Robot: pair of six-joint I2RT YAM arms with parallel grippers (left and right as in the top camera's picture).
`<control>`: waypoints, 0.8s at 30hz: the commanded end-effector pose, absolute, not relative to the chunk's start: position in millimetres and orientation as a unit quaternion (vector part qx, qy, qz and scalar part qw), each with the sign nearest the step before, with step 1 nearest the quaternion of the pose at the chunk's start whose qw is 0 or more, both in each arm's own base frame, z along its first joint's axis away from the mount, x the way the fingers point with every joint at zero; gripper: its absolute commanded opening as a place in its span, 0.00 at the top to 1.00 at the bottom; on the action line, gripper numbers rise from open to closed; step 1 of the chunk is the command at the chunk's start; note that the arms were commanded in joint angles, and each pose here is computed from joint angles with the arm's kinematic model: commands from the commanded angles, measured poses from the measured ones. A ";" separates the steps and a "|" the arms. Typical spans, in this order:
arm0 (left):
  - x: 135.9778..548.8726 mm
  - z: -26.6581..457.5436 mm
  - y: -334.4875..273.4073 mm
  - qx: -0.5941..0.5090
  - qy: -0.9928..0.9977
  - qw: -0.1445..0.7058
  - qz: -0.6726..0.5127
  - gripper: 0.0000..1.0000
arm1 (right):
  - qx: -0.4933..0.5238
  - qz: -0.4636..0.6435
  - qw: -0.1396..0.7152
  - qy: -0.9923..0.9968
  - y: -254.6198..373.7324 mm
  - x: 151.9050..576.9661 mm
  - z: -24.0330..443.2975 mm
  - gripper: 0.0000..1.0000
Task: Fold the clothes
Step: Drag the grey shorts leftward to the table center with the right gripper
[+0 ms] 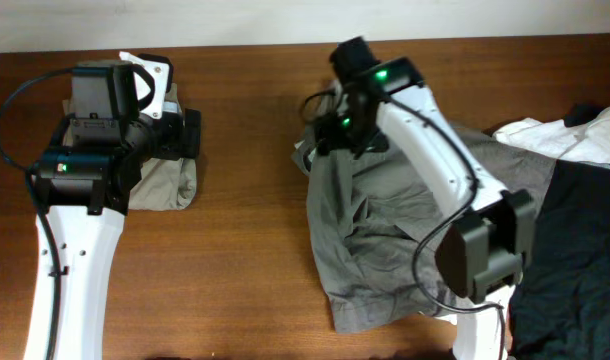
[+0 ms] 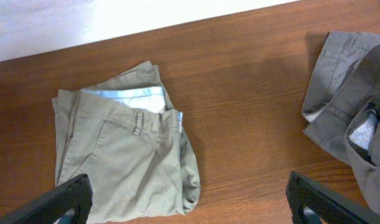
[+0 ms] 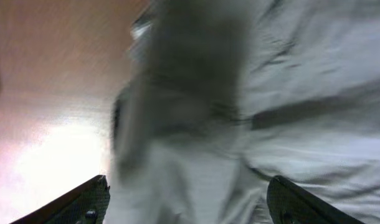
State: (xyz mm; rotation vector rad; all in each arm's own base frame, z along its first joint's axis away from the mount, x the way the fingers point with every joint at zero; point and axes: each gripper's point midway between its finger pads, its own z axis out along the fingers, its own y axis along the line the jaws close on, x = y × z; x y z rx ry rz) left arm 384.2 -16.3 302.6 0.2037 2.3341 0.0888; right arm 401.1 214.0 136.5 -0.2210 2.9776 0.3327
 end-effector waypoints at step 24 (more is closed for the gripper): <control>376.1 415.3 11.2 0.046 0.856 0.503 0.114 0.01 | -0.521 -0.058 0.043 0.850 369.4 201.0 100.7 0.52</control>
